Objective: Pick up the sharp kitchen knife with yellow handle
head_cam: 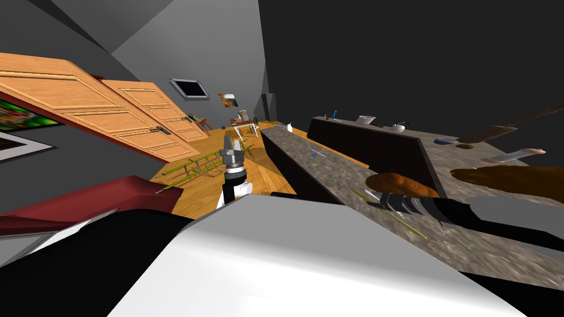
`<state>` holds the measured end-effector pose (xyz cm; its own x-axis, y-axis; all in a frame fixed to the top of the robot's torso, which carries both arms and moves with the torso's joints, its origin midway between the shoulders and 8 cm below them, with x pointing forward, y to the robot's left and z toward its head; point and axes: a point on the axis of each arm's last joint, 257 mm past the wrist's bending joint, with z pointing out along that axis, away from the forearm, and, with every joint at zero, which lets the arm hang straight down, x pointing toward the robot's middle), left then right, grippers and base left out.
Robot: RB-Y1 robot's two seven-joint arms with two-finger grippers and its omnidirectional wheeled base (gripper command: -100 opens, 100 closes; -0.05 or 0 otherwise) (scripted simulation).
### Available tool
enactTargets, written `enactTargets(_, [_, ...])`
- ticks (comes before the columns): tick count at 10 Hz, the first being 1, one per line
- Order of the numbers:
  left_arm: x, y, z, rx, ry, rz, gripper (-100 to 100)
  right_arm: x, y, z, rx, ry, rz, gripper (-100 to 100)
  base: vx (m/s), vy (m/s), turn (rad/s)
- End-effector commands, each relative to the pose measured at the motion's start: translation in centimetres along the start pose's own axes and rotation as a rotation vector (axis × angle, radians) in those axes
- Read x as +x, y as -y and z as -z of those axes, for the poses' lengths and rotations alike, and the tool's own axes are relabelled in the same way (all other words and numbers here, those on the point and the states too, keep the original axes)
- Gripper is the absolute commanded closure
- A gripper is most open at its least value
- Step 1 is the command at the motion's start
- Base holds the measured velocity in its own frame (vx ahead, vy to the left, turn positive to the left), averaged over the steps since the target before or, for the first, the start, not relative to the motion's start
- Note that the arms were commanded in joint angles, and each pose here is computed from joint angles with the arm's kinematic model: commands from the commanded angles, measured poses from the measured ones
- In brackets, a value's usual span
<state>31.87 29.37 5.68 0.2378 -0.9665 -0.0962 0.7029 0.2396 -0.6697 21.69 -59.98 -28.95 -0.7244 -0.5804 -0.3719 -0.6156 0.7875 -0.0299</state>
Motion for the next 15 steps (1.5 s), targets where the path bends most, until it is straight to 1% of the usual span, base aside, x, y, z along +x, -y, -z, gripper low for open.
enactTargets(1, [0.0,0.0,0.0,0.0,0.0,0.0,0,2.5,-0.2,0.6,-0.009,-0.058,-0.003,-100,0.054,0.004,0.079])
enactTargets(4, [0.0,0.0,0.0,0.0,0.0,0.0,0,7.7,-1.3,1.9,-0.038,-0.176,-0.008,-100,0.078,0.0,0.088])
enactTargets(5, [0.0,0.0,0.0,0.0,0.0,0.0,0,7.7,-1.3,1.9,-0.038,-0.176,-0.008,-100,0.057,0.0,0.02])
enactTargets(6, [0.0,0.0,0.0,0.0,0.0,0.0,0,10.9,-2.5,2.7,-0.065,-0.244,-0.017,-100,0.08,0.004,0.087])
enactTargets(9, [0.0,0.0,0.0,0.0,0.0,0.0,0,10.8,-2.5,2.7,-0.062,-0.241,-0.015,-100,0.005,0.004,-0.006])
enactTargets(10, [0.0,0.0,0.0,0.0,0.0,0.0,0,10.8,-2.5,2.7,-0.064,-0.242,-0.016,0,0.0,0.0,0.0])
enactTargets(11, [0.0,0.0,0.0,0.0,0.0,0.0,0,11.8,-3.1,1.8,-0.06,-0.241,-0.026,-100,0.008,0.0,0.097])
enactTargets(13, [0.0,0.0,0.0,0.0,0.0,0.0,0,12.7,-3.6,1.1,-0.057,-0.241,-0.035,-100,0.008,-0.001,0.053])
enactTargets(14, [0.0,0.0,0.0,0.0,0.0,0.0,0,12.3,-3.5,1.5,-0.059,-0.241,-0.033,-100,0.0,0.0,0.0])
enactTargets(15, [0.0,0.0,0.0,0.0,0.0,0.0,0,12.4,-3.5,1.4,-0.058,-0.241,-0.032,100,0.0,0.0,0.0])
